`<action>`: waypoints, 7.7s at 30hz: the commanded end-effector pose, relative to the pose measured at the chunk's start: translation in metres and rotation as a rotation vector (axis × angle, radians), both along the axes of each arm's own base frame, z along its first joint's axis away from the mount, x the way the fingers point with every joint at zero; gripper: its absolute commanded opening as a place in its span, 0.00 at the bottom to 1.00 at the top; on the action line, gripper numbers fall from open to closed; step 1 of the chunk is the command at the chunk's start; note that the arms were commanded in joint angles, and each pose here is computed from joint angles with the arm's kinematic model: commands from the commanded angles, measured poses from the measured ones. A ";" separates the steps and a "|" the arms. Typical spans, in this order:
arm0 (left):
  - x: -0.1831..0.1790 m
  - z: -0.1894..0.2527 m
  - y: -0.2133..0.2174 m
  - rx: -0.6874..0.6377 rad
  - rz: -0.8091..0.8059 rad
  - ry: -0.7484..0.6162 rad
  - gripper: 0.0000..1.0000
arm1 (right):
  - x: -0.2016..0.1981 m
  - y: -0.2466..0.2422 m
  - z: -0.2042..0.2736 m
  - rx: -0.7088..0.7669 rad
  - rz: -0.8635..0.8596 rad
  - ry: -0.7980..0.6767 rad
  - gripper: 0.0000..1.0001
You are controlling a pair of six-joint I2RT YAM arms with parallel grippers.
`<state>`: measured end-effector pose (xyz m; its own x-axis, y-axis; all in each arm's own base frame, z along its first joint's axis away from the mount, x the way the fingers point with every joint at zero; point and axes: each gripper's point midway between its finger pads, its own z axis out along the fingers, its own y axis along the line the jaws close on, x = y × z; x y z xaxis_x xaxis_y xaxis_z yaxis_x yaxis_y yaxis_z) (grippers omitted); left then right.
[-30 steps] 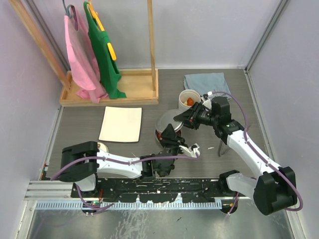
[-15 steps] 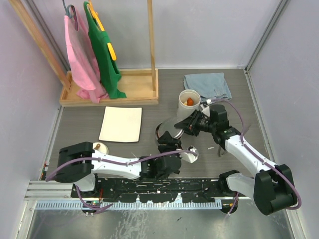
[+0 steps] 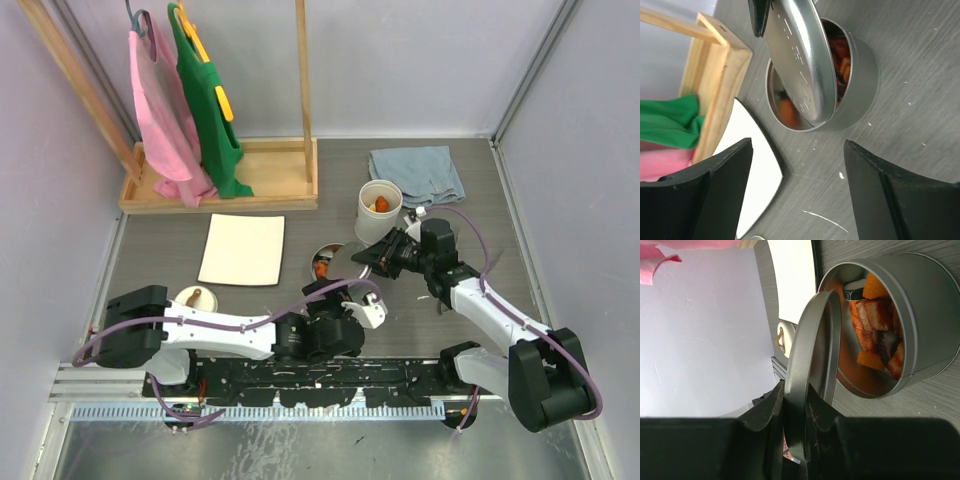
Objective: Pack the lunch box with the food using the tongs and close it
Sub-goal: Close the box lid on the packing box.
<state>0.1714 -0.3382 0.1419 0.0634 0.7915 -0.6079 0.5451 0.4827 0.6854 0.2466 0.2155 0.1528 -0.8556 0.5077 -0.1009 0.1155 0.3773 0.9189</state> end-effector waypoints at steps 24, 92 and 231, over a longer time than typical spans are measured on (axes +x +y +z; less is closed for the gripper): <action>0.008 0.057 0.042 -0.576 0.036 0.389 1.00 | 0.008 -0.019 -0.042 -0.148 0.092 -0.098 0.25; 0.083 -0.045 -0.006 -0.752 0.313 1.149 0.62 | 0.011 -0.023 -0.059 -0.178 0.094 0.004 0.56; 0.029 -0.080 -0.001 -0.763 0.314 1.487 0.49 | -0.057 -0.013 -0.103 -0.275 0.224 0.006 0.57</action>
<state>0.2396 -0.3304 0.0755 -0.9428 0.1072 -0.3156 0.3040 0.6650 -0.6822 0.1862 0.1990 0.0611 -0.9518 0.2833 -0.1179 0.0843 0.6110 0.7871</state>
